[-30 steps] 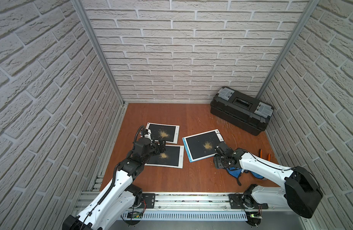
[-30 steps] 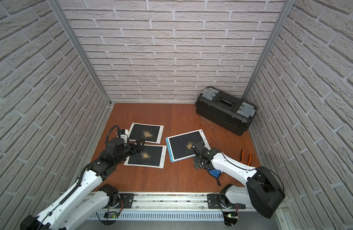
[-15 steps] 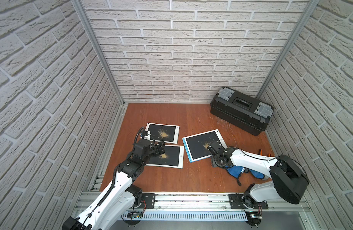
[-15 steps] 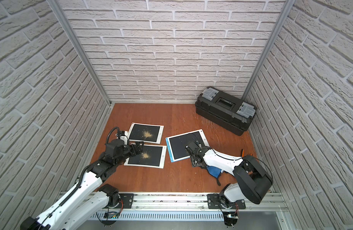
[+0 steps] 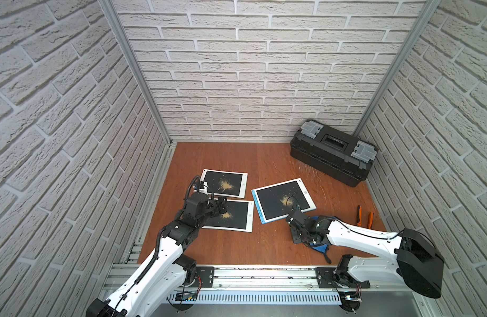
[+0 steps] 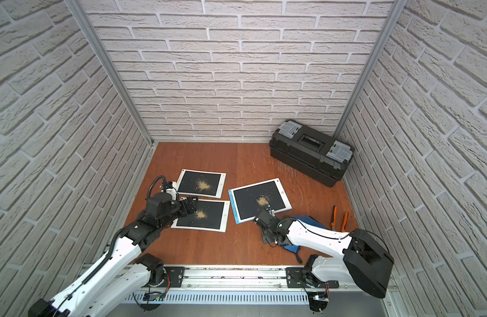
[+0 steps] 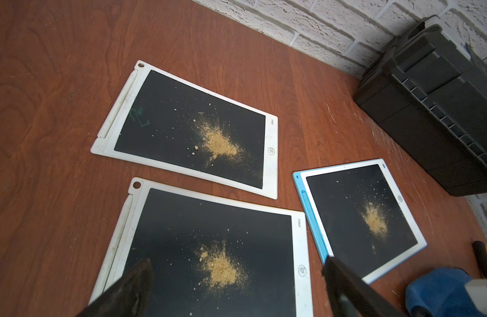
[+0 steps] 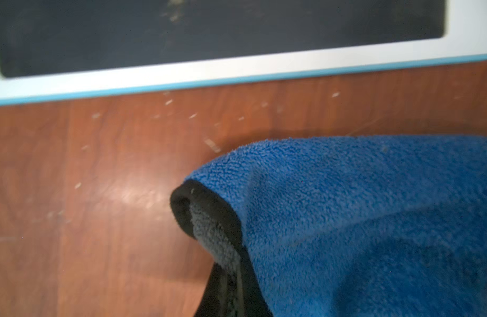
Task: Wipe the drawing tablet
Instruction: Pick up the cleaning item at the center of the board.
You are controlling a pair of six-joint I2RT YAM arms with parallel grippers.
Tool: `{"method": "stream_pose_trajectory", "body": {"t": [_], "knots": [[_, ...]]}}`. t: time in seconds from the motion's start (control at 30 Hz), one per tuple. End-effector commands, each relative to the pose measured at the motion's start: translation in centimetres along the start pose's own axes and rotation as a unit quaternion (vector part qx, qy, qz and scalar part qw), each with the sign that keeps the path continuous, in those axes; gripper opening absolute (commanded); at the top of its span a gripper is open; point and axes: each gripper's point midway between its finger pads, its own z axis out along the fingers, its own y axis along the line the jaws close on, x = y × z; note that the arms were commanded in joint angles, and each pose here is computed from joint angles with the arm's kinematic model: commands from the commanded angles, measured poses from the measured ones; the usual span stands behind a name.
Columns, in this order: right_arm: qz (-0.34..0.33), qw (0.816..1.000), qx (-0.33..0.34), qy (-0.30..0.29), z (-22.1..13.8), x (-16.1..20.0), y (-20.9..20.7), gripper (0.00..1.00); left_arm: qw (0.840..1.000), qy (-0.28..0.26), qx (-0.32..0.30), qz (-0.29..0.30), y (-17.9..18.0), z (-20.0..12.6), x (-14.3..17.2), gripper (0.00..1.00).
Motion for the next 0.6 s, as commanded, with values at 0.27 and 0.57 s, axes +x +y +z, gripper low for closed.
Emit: {"method": "stream_pose_trajectory", "body": {"t": [0.27,0.57], "knots": [[-0.039,0.986,-0.161,-0.012,-5.8,1.2,13.6,0.06,1.000,-0.007,-0.008,0.001,0.3,-0.2,-0.1,0.98],[0.002,0.978,-0.203,-0.038,-9.2,-0.6,13.9,0.09,1.000,-0.019,-0.012,0.003,0.8,-1.2,-0.2,0.98]]}}
